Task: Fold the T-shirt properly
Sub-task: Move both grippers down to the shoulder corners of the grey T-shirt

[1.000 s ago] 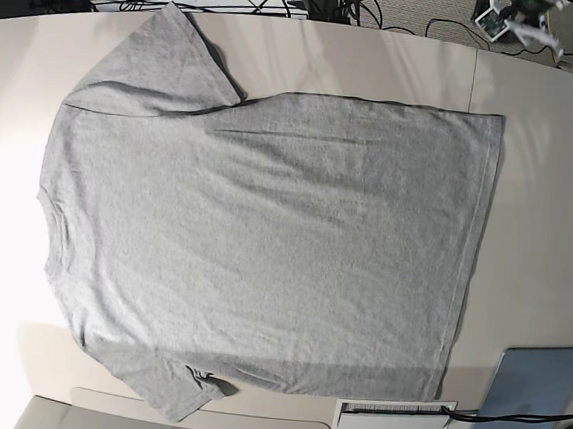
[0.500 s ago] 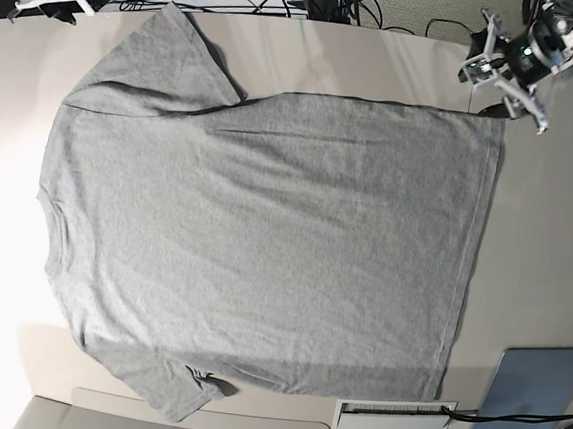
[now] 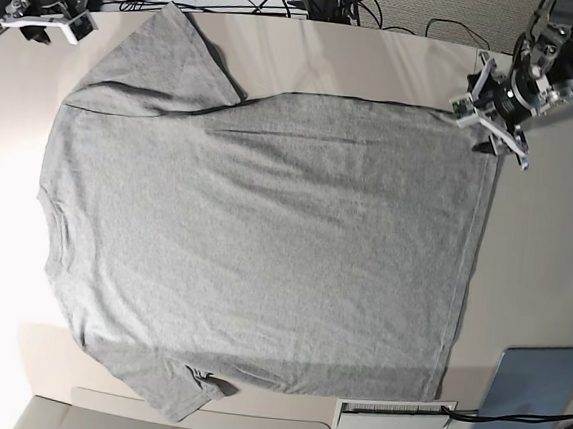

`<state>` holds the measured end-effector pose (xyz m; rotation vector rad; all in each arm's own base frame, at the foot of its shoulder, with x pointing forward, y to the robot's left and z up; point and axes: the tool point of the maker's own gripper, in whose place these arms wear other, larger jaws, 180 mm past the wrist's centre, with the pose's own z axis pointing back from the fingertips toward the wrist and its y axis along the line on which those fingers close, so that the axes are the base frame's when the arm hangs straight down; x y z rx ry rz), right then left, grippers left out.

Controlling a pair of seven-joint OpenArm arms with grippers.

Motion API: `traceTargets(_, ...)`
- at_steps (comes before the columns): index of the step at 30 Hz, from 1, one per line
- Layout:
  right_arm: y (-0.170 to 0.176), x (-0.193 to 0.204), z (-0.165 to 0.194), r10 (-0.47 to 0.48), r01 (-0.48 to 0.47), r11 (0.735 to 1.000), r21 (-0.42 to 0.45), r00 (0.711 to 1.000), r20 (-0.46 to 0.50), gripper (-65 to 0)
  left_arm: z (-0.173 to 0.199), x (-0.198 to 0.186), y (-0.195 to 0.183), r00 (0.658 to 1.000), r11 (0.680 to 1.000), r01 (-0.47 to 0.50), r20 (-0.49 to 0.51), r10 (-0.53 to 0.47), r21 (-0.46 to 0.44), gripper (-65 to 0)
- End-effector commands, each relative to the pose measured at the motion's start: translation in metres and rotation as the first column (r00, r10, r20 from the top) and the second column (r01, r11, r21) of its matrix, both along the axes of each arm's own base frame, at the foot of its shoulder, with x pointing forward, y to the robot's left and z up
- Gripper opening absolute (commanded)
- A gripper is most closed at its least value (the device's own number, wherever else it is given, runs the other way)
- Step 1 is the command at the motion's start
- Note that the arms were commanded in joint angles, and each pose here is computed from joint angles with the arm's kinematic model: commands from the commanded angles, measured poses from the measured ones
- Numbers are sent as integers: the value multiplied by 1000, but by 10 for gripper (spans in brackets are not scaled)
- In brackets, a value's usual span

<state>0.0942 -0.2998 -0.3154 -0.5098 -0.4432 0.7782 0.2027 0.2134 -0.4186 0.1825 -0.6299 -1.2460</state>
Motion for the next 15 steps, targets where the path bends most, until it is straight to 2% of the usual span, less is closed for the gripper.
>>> traceTargets(1, 2, 6, 7, 24, -24, 1000, -3, 999, 31, -361, -5, -6, 8, 999, 1000, 15, -31, -14, 26, -289)
traceTargets(3, 7, 12, 10, 69, -69, 998, -2, 996, 63, -361, -10, -7, 6, 999, 1000, 24, -44, -24, -7, -289)
traceTargets(6, 9, 19, 15, 130, -127, 991, -41, 987, 93, -361, -16, -7, 12, 998, 1000, 4, -56, -4, -2, -289)
traceTargets(9, 10, 24, 18, 149, -143, 988, -53, 983, 109, -361, -20, -1, 20, 998, 1000, -16, -56, 17, 8, -290)
traceTargets(15, 22, 21, 8, 219, -219, 976, -18, 975, 35, -361, -34, 5, 31, 996, 998, -57, -72, 57, 0, -305)
